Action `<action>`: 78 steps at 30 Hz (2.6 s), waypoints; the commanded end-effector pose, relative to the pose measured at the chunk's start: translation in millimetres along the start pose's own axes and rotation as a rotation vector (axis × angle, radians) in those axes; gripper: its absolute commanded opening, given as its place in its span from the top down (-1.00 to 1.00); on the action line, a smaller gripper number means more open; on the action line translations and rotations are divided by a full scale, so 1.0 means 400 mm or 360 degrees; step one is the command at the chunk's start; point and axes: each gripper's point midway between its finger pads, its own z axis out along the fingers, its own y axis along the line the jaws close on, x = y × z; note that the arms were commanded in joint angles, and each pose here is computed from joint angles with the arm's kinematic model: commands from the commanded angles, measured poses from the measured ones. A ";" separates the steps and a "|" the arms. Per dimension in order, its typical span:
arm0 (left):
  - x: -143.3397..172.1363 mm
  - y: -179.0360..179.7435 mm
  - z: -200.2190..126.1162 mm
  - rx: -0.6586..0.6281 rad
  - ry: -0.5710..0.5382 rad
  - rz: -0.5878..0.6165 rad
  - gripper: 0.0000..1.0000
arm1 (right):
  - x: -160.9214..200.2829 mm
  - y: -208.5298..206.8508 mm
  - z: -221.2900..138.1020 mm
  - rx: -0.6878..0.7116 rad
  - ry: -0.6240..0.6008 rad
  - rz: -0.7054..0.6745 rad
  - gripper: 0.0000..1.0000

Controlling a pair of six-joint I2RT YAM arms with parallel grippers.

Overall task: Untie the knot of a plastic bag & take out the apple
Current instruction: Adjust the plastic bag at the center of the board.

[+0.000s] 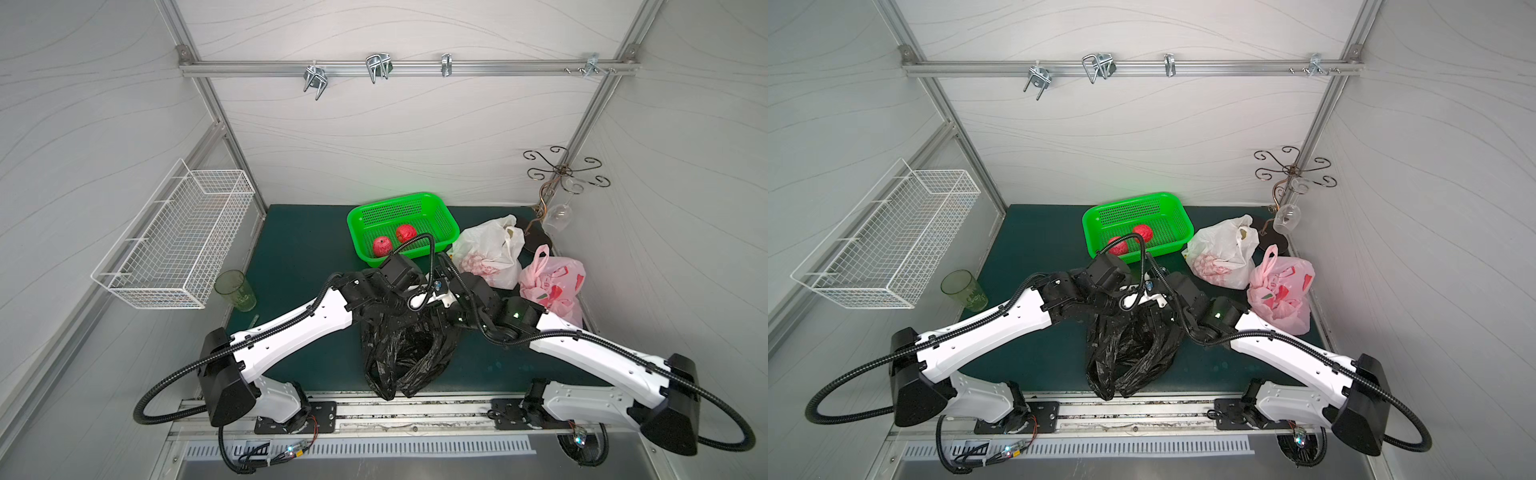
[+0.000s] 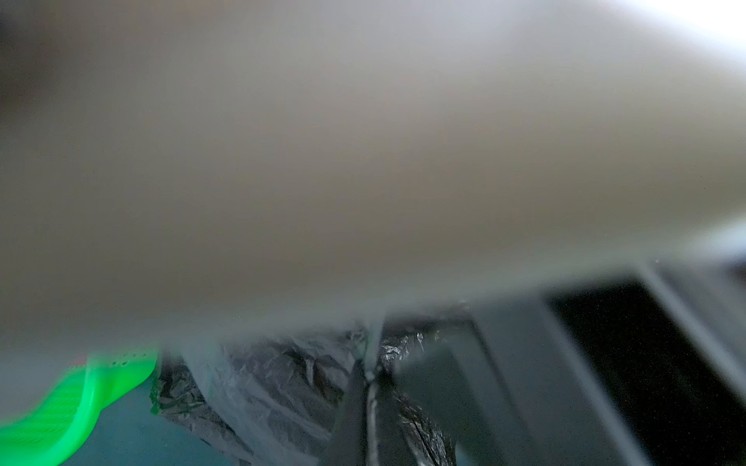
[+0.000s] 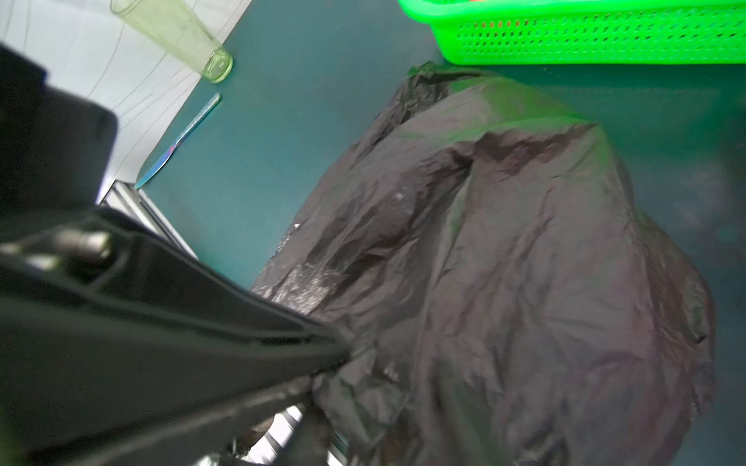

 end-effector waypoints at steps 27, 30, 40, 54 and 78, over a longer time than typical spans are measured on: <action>-0.146 0.170 -0.184 -0.0327 -0.0194 -0.0474 1.00 | 0.079 0.355 -0.239 -0.0767 -0.0379 -0.0441 1.00; -0.134 0.166 -0.193 -0.0338 -0.0195 -0.0475 1.00 | 0.045 0.415 -0.268 -0.0833 -0.0443 -0.0493 1.00; -0.112 0.150 -0.183 -0.0316 -0.0209 -0.0480 1.00 | -0.039 0.338 -0.099 -0.0207 -0.0643 -0.0390 1.00; -0.075 0.157 -0.168 -0.0364 -0.0144 -0.0463 1.00 | 0.152 -0.067 0.096 0.0649 -0.0249 0.0098 1.00; -0.076 0.107 -0.110 -0.0130 -0.0083 -0.0496 1.00 | 0.095 0.116 -0.038 -0.0067 -0.0249 -0.0144 1.00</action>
